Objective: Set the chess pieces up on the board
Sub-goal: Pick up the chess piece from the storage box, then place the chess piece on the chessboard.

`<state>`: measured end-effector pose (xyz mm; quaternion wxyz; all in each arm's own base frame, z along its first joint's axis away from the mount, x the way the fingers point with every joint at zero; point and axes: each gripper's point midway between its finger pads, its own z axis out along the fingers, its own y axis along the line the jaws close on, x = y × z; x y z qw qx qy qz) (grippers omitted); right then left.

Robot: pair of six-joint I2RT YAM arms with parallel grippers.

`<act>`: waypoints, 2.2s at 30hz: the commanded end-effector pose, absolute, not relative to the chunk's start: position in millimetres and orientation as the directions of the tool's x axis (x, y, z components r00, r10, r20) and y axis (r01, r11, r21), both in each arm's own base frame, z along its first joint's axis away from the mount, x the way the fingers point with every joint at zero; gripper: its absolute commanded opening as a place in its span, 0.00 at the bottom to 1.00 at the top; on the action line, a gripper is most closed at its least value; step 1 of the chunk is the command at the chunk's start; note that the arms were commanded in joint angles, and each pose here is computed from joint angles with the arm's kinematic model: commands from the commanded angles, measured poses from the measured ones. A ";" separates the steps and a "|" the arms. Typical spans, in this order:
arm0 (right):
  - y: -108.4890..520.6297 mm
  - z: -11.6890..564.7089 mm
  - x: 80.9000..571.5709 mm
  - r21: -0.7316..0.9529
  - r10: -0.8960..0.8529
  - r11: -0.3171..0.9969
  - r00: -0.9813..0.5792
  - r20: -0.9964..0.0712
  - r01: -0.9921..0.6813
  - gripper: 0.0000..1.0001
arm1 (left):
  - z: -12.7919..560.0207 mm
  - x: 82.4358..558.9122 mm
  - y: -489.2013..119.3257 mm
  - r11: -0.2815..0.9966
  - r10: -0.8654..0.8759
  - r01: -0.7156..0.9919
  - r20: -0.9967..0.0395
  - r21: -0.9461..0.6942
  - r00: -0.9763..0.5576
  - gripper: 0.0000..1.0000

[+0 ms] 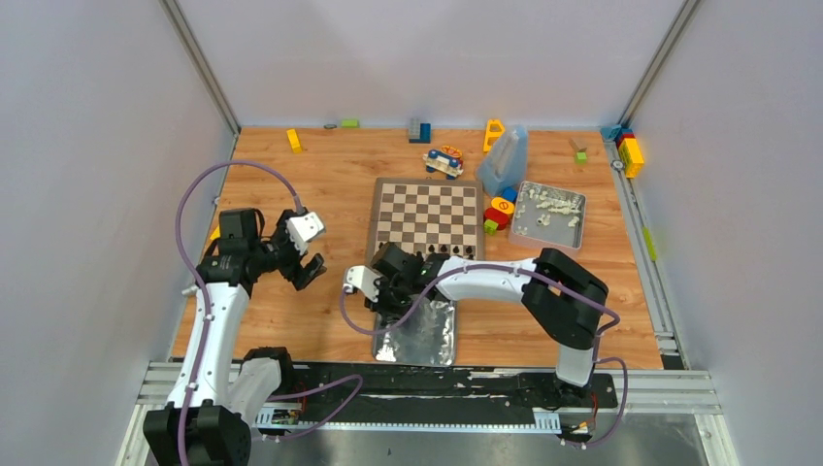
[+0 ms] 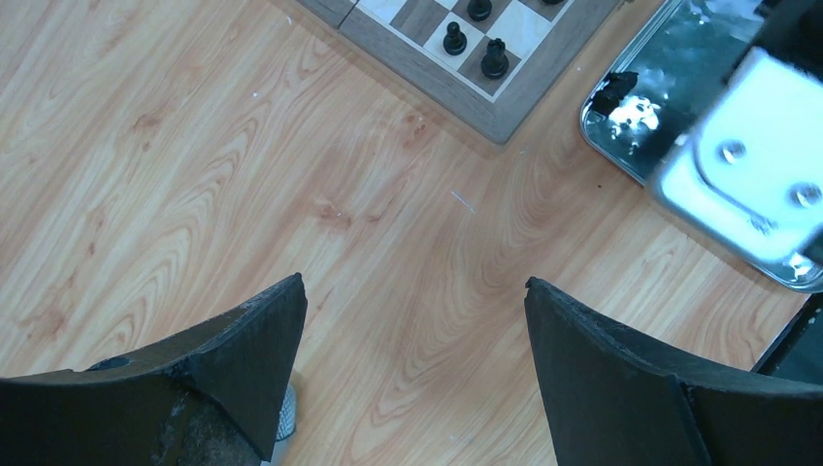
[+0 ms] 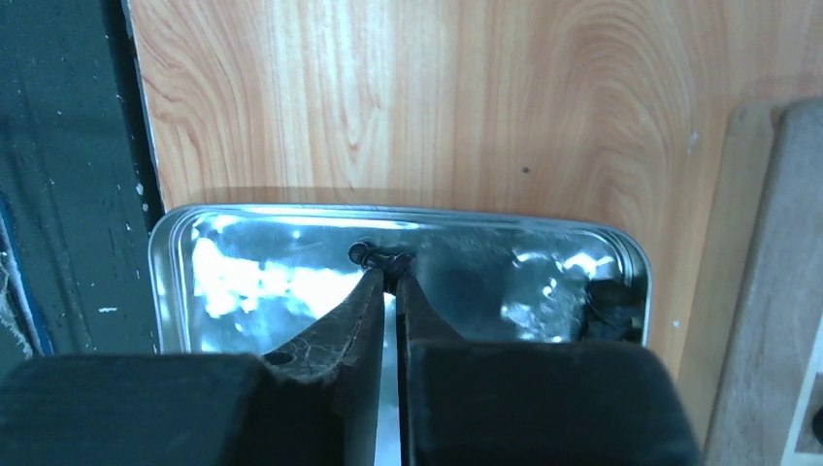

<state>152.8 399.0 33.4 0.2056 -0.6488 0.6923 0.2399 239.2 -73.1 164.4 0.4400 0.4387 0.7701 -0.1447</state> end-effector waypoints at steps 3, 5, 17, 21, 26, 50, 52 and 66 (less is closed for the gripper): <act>387.1 62.2 157.7 0.202 -0.746 0.088 -0.199 -0.635 -0.975 0.07 | 171.1 238.0 -84.9 0.506 0.541 0.846 -0.826 0.169 -0.158 0.88; 384.3 62.5 160.0 0.217 -0.742 0.093 -0.213 -0.635 -0.972 0.06 | 171.4 238.6 -88.1 0.496 0.534 0.854 -0.831 0.158 -0.156 0.87; 373.8 87.5 181.1 0.315 -0.679 0.148 -0.328 -0.656 -0.937 0.01 | 177.7 240.1 -103.2 0.454 0.519 0.875 -0.848 0.168 -0.106 0.80; 366.1 118.5 196.3 0.446 -0.596 0.141 -0.435 -0.675 -0.884 0.00 | 181.6 238.2 -128.8 0.381 0.534 0.897 -0.846 0.223 -0.016 0.74; 349.2 166.0 228.9 0.571 -0.472 0.118 -0.552 -0.688 -0.812 0.00 | 193.6 242.0 -173.7 0.228 0.600 0.910 -0.786 0.345 0.148 0.68; 321.0 180.7 261.3 0.754 -0.366 0.079 -0.723 -0.587 -0.652 0.00 | 187.4 248.9 -286.9 -0.146 0.674 0.743 -0.484 0.654 0.558 0.48; 321.2 179.8 261.0 0.756 -0.367 0.078 -0.724 -0.584 -0.650 0.00 | 188.1 248.9 -288.2 -0.144 0.672 0.741 -0.485 0.656 0.560 0.47; 322.1 179.3 261.0 0.764 -0.368 0.064 -0.727 -0.580 -0.642 0.00 | 184.6 247.8 -295.5 -0.148 0.679 0.744 -0.481 0.651 0.555 0.39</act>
